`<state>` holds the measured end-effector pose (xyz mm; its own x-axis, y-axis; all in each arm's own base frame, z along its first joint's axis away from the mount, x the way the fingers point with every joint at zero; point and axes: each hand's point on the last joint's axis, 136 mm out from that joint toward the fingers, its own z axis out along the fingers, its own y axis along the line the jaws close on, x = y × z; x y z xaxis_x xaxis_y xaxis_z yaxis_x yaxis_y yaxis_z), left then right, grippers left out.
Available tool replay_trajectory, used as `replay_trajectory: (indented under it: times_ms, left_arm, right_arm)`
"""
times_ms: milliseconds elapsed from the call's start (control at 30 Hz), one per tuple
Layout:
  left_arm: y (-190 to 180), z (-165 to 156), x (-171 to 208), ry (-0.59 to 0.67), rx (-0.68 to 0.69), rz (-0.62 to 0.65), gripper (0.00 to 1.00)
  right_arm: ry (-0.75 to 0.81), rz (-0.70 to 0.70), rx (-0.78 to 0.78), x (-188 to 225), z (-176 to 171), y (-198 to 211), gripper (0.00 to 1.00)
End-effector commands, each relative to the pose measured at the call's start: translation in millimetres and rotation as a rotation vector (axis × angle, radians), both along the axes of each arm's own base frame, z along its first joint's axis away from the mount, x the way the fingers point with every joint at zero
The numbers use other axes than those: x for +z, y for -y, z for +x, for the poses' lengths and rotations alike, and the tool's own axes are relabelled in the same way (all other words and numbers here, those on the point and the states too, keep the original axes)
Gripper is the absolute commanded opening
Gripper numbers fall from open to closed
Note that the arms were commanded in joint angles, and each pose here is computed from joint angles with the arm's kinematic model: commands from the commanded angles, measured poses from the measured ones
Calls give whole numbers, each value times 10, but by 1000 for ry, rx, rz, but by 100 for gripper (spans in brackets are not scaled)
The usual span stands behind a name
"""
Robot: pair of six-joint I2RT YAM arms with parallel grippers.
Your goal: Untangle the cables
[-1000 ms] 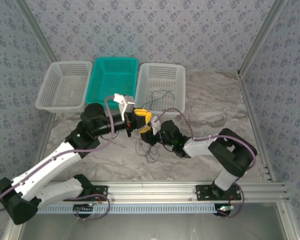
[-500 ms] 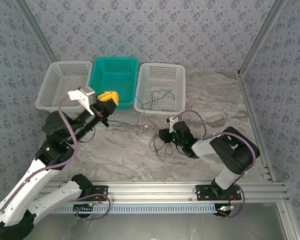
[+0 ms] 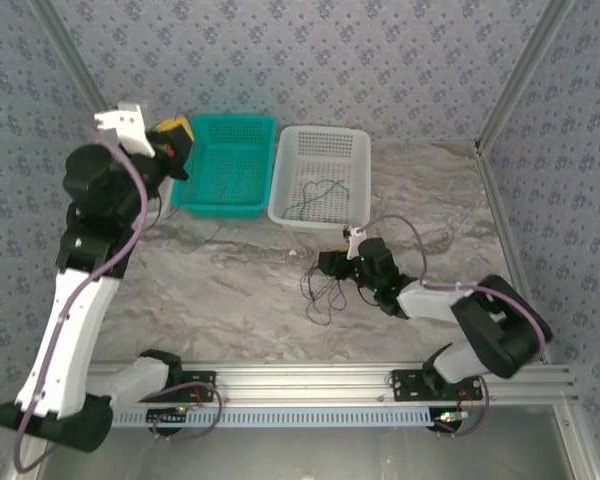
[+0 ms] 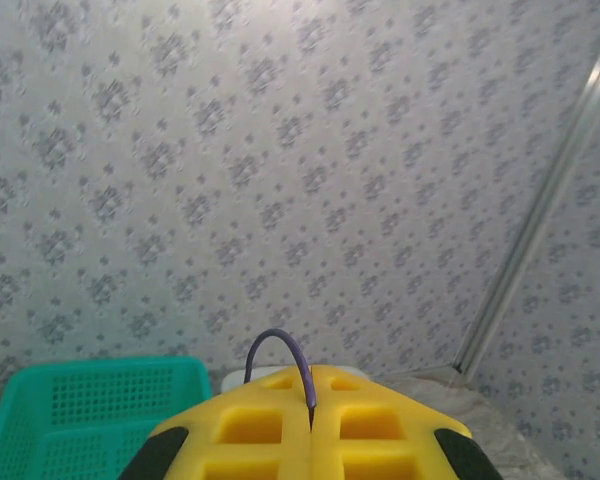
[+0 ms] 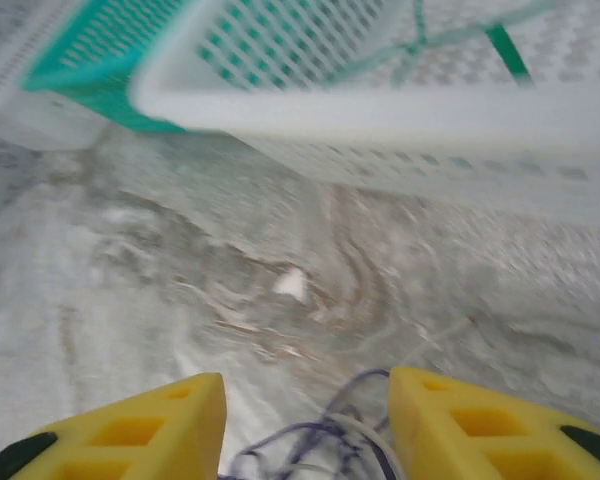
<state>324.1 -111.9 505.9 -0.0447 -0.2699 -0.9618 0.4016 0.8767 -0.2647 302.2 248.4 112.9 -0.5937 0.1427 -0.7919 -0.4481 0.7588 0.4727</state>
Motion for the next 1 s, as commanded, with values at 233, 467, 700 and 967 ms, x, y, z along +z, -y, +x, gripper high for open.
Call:
replay_trajectory:
  times_ms: [233, 467, 700, 967]
  left_arm:
    - [-43, 788, 210, 75, -38, -9, 0]
    - [9, 1550, -314, -60, -70, -38, 0]
    - [-40, 2104, -1738, -445, 11, 6, 53]
    - [-119, 1462, -1306, -370, 94, -70, 65]
  right_arm:
    - [342, -30, -17, 1037, -402, 338, 76]
    - [386, -38, 5, 1255, -621, 490, 76]
    - [366, -53, -29, 1135, -615, 567, 76]
    - [322, -106, -60, 1008, -531, 621, 79]
